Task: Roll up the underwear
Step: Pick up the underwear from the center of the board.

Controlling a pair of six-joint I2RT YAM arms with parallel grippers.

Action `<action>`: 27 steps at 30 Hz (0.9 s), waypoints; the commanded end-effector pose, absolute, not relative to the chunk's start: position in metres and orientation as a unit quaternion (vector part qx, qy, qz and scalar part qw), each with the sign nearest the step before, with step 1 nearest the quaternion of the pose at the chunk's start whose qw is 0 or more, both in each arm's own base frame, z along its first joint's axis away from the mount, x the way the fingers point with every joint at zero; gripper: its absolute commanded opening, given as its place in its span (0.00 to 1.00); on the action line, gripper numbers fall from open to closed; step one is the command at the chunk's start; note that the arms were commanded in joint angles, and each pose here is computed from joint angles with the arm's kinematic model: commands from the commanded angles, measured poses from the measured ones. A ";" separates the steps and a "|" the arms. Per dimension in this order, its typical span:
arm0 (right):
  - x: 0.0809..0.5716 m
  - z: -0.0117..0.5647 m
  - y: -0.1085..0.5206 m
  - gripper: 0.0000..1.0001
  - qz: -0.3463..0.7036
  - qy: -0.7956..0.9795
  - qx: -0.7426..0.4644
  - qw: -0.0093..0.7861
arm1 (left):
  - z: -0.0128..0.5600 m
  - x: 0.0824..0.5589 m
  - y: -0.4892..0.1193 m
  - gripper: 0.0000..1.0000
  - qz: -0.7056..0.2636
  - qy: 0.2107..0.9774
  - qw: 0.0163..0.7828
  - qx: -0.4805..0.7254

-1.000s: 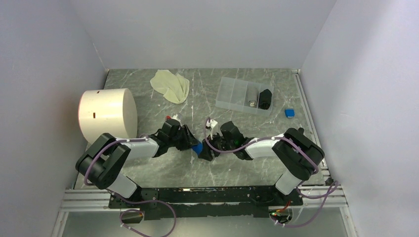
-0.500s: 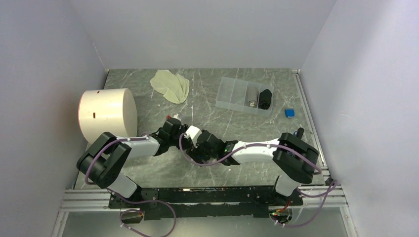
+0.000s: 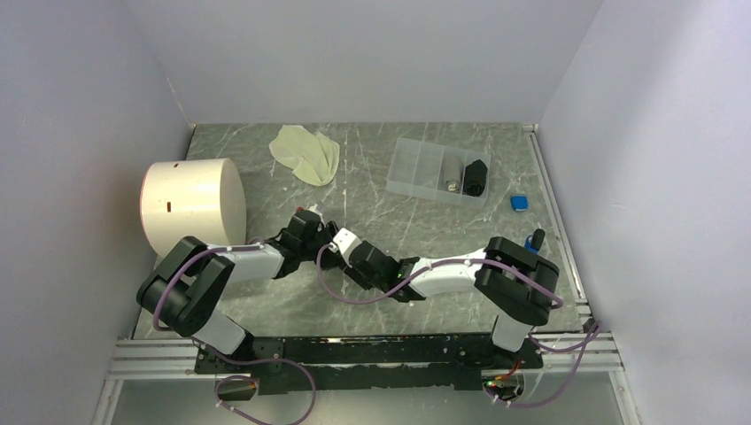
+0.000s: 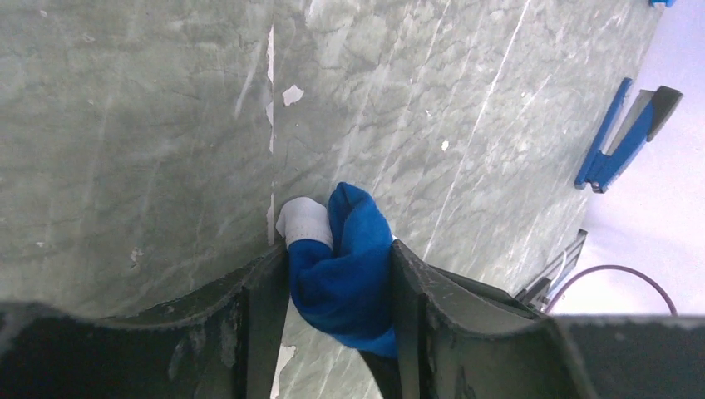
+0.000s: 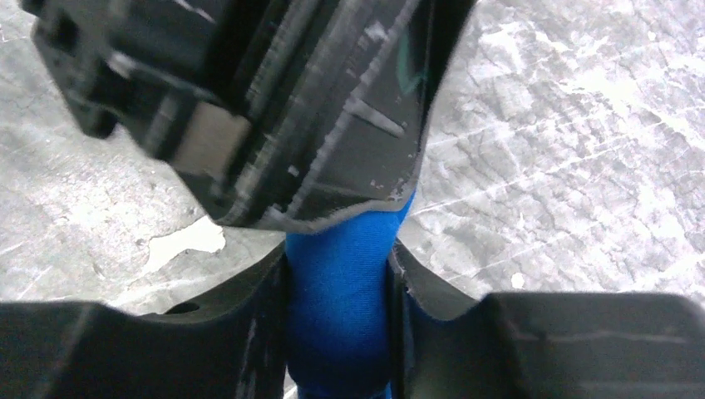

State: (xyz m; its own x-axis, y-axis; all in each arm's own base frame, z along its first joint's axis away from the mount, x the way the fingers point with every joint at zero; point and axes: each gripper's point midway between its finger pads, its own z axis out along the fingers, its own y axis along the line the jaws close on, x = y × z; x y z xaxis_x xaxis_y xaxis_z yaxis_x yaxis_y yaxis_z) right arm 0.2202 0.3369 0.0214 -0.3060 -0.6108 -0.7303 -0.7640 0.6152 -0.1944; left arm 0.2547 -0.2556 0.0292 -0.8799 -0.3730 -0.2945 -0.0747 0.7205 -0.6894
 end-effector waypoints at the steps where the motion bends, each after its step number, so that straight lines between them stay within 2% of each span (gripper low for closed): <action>1: 0.213 -0.009 0.305 0.32 0.073 0.831 -0.419 0.359 | 0.000 0.225 -0.227 0.56 -0.314 0.927 0.160 -0.125; 4: 0.220 -0.007 0.304 0.18 0.080 0.841 -0.398 0.357 | 0.016 0.231 -0.226 0.67 -0.320 0.923 0.179 -0.116; 5: 0.225 -0.004 0.304 0.04 0.091 0.847 -0.384 0.356 | 0.021 0.232 -0.225 0.71 -0.319 0.922 0.186 -0.114; 6: 0.228 -0.001 0.305 0.00 0.109 0.853 -0.372 0.348 | 0.027 0.235 -0.222 0.77 -0.314 0.922 0.196 -0.116; 9: 0.244 0.015 0.304 0.00 0.182 0.862 -0.328 0.340 | 0.045 0.241 -0.210 0.83 -0.298 0.918 0.227 -0.129; 14: 0.276 0.069 0.298 0.00 0.224 0.856 -0.255 0.390 | 0.083 0.250 -0.185 0.87 -0.271 0.902 0.303 -0.144; 21: 0.328 0.134 0.263 0.00 0.190 0.850 -0.162 0.464 | 0.138 0.257 -0.151 0.86 -0.213 0.884 0.404 -0.102; 27: 0.371 0.169 0.213 0.00 0.160 0.844 -0.081 0.506 | 0.170 0.253 -0.136 0.98 -0.172 0.888 0.420 -0.068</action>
